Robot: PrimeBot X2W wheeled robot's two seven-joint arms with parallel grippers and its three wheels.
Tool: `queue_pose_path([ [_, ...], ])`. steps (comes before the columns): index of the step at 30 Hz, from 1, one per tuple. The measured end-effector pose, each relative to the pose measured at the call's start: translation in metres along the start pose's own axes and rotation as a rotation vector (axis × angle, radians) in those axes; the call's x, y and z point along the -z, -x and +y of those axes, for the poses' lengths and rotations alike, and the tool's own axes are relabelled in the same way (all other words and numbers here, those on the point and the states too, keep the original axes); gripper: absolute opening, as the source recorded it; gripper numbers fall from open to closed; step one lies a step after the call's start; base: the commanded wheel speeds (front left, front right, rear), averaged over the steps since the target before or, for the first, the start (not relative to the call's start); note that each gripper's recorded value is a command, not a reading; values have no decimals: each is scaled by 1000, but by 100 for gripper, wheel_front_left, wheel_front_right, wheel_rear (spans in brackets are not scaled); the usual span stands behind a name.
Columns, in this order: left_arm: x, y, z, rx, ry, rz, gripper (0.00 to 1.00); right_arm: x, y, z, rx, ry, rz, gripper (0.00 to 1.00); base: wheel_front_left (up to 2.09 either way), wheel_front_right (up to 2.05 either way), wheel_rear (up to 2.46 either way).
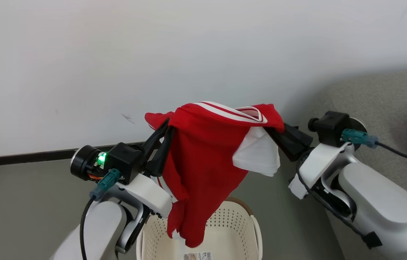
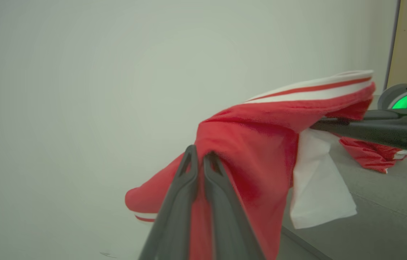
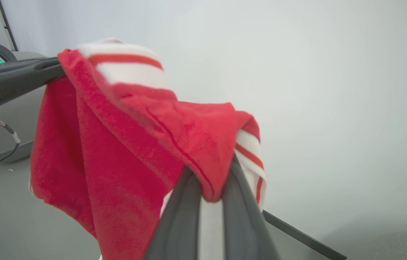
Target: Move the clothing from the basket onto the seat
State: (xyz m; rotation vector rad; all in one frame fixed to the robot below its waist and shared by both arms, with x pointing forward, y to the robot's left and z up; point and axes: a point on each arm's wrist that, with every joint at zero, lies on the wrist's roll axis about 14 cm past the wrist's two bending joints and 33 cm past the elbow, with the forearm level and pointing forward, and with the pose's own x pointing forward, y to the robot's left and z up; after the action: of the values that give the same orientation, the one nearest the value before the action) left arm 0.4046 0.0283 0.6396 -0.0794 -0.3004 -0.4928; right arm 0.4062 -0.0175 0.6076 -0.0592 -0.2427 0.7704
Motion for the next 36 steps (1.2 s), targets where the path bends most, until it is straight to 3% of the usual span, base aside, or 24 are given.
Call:
queue_pose_path([
  [1,1,0,-1,-1,16,-2,46,-7,1,-6,20,-5,-22,0,0,0,0],
  [3,4,0,-5,8,45,-2,100,-21,3,-19,60,-12,-63,0,0,0,0],
  [23,39,10,-45,147,157,45,100,-75,71,-113,363,70,-193,0,0,0,0],
  [36,50,13,-81,262,220,60,100,-97,138,-148,547,144,-232,0,0,0,0],
])
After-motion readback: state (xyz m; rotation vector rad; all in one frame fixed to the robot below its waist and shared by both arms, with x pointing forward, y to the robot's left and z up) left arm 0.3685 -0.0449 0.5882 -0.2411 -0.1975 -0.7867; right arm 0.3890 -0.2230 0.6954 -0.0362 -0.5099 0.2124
